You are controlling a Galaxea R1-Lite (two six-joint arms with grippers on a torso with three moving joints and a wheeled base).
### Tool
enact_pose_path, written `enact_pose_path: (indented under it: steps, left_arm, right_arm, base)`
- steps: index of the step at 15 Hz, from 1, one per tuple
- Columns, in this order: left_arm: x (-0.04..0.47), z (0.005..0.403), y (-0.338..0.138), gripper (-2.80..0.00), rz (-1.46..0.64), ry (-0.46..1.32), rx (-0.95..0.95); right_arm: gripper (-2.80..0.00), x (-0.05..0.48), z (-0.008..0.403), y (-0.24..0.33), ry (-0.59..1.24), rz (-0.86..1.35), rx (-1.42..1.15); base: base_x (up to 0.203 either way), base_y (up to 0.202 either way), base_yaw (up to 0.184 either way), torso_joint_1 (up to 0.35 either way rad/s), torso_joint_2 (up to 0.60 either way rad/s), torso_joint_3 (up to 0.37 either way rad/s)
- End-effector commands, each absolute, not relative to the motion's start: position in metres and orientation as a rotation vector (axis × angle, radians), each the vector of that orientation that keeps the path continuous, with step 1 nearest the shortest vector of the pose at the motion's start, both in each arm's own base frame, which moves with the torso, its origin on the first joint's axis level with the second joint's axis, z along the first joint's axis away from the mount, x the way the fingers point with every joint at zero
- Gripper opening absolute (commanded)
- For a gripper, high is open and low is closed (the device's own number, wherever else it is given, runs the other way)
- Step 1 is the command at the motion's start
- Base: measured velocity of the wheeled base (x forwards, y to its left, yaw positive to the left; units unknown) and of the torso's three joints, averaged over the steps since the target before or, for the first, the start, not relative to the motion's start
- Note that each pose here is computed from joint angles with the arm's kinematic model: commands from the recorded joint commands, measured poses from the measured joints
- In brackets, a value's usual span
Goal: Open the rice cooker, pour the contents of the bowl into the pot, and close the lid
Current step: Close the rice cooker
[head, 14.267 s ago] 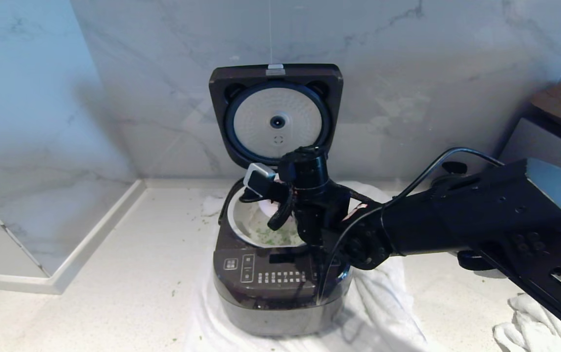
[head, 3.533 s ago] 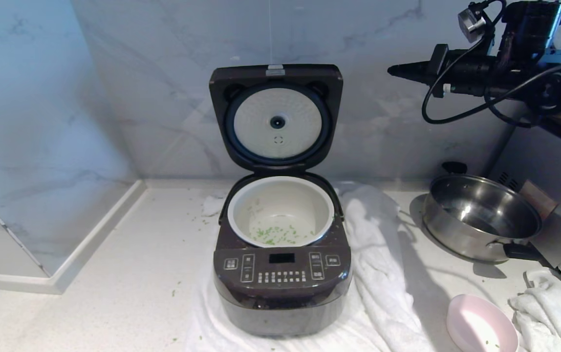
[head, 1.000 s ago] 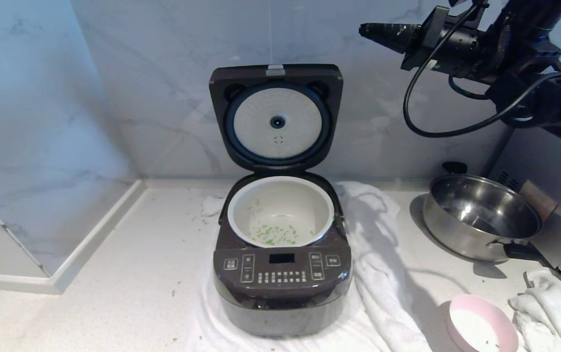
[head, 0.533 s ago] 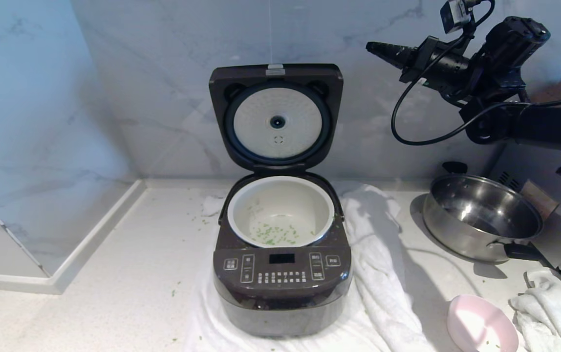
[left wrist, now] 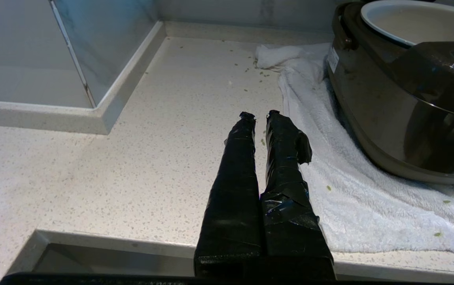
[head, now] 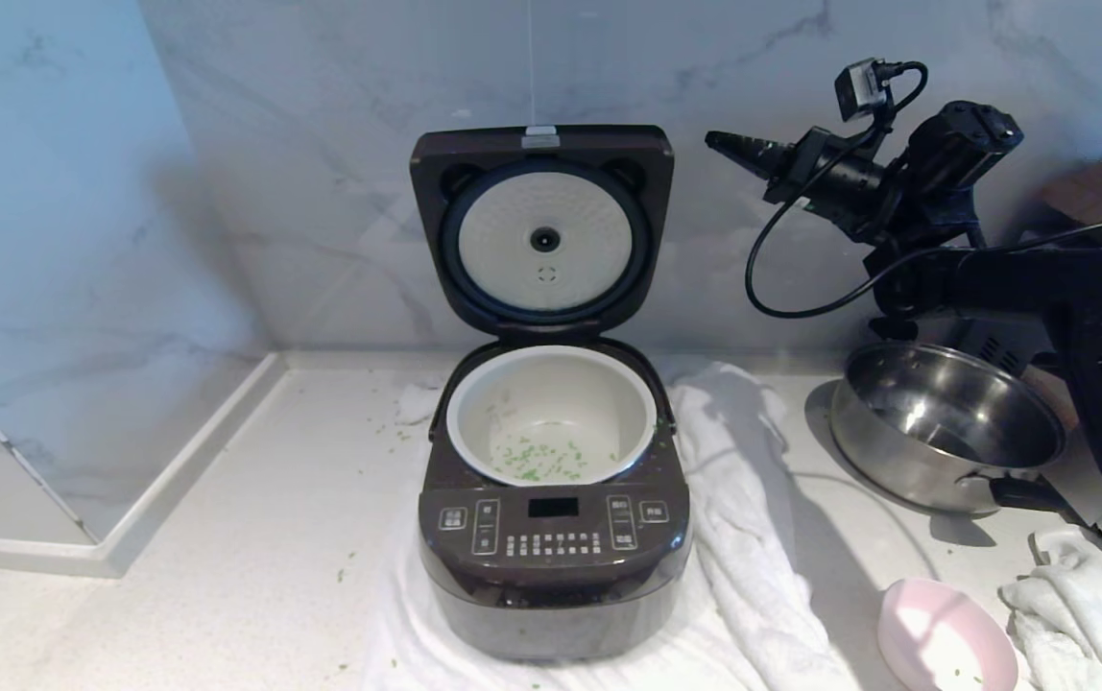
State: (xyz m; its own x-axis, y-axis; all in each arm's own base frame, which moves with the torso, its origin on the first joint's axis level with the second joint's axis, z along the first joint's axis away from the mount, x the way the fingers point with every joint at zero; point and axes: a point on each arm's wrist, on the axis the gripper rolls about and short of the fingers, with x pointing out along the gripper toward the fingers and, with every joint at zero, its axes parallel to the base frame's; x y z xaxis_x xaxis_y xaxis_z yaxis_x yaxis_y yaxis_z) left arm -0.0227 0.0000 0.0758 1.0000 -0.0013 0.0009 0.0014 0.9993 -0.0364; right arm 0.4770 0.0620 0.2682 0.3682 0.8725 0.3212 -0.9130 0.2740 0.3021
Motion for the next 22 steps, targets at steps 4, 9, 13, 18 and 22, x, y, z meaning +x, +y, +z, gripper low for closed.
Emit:
enact_pose_path:
  steps: [4, 9, 13, 18, 22]
  left_arm:
    - [-0.022, 0.075, 0.0, -2.8, -0.002, 0.002, -0.037]
    - [-0.022, 0.075, 0.0, -2.8, -0.002, 0.002, -0.037]
    - [-0.022, 0.075, 0.0, -2.8, -0.002, 0.002, -0.037]
    - [-0.022, 0.075, 0.0, -2.8, 0.0, 0.002, -0.033]
    - [-0.028, 0.096, 0.0, -2.8, 0.001, -0.086, -0.053]
  right_arm:
    - [-2.8, 0.487, 0.246, 0.069, -0.069, 1.218, 0.49]
    - [-2.8, 0.486, 0.245, 0.079, -0.061, 1.244, 0.487]
    - [-2.8, 0.486, 0.239, 0.093, -0.037, 1.273, 0.496]
    - [-2.8, 0.476, 0.251, 0.094, -0.037, 1.295, 0.509]
    - [-2.8, 0.462, 0.273, 0.073, -0.057, 1.27, 0.525]
  base:
    - [0.0, 0.0, 0.0, 0.0, 0.0, 0.0]
    - [0.0, 0.0, 0.0, 0.0, 0.0, 0.0]
    - [0.0, 0.0, 0.0, 0.0, 0.0, 0.0]
    - [0.0, 0.0, 0.0, 0.0, 0.0, 0.0]
    - [0.0, 0.0, 0.0, 0.0, 0.0, 0.0]
